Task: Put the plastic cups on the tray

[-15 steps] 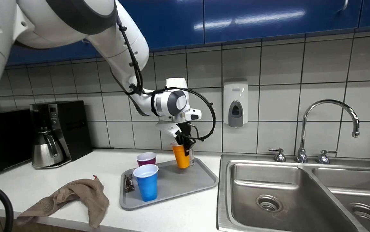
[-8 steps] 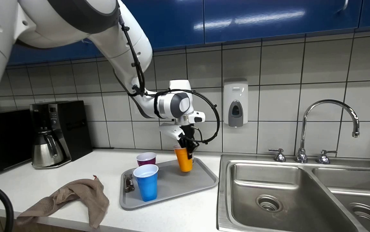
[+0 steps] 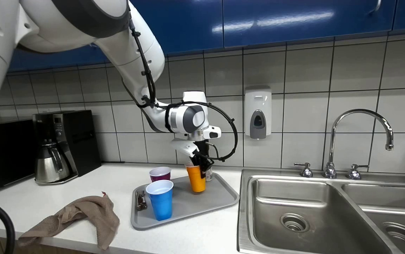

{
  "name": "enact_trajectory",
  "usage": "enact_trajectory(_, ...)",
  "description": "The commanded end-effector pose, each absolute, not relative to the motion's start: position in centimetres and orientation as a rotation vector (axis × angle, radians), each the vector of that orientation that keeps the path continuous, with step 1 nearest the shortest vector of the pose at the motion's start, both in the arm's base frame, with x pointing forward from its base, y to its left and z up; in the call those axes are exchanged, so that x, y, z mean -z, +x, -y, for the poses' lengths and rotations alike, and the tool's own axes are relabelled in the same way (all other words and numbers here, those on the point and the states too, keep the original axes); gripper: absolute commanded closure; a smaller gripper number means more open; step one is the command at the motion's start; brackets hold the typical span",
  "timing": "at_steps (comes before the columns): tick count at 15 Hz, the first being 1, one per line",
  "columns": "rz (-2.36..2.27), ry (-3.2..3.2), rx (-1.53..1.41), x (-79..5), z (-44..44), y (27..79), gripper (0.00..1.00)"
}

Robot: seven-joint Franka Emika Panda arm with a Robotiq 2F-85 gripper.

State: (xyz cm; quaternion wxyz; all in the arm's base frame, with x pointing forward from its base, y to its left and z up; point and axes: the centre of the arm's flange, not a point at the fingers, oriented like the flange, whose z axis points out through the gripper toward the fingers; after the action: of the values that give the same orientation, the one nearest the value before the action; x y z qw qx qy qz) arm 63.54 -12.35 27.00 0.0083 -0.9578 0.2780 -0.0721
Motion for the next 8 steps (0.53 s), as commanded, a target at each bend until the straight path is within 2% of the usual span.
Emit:
enact_trajectory(1, -0.811, -2.967, 0.244, -27.28, 11.51, 62.41, 1.00)
enact_trajectory(8, -0.782, -2.963, 0.256, -26.68, 10.69, 62.33, 1.00)
